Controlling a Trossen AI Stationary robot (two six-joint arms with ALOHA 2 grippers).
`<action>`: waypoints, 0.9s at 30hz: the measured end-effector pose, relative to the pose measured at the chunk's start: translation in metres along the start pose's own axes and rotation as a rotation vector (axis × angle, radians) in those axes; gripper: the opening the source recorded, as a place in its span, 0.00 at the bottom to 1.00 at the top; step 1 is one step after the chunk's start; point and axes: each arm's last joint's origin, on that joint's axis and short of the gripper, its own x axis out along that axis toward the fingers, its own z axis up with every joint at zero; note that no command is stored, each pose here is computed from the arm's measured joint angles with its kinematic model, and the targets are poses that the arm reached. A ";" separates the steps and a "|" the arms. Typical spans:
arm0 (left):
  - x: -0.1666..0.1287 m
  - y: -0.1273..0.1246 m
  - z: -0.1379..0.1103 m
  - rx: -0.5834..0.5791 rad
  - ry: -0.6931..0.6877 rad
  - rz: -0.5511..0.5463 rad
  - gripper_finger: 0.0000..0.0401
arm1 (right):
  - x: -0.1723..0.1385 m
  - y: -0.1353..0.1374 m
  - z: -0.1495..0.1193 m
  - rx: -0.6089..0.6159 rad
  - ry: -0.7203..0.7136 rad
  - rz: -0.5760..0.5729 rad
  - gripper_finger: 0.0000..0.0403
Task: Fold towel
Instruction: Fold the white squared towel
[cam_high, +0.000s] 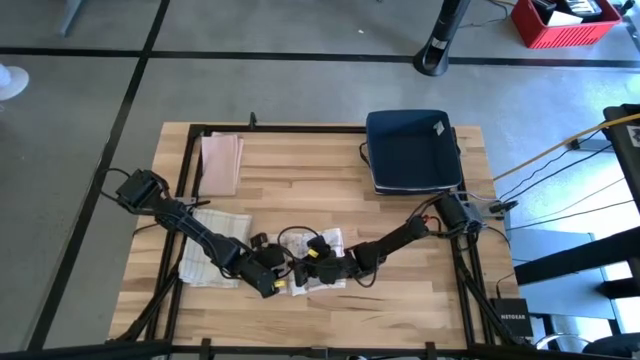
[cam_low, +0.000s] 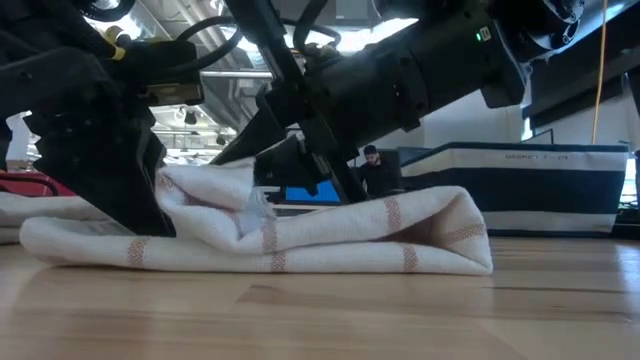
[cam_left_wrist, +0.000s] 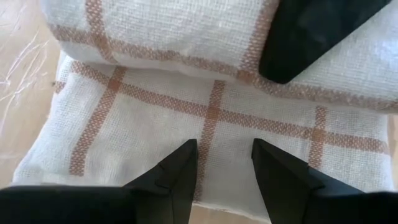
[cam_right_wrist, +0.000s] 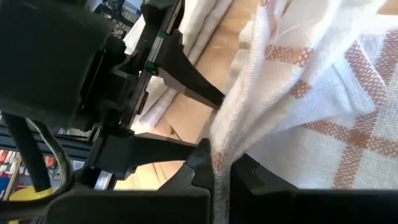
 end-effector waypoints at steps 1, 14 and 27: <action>0.000 0.000 0.000 0.000 0.000 0.000 0.37 | 0.000 0.000 0.000 0.000 -0.002 0.000 0.04; -0.024 -0.002 0.011 -0.008 0.180 -0.063 0.37 | 0.000 0.000 0.000 0.003 0.001 0.001 0.14; -0.094 0.015 0.040 -0.027 0.050 -0.076 0.37 | -0.001 0.015 0.004 -0.114 -0.026 0.153 0.47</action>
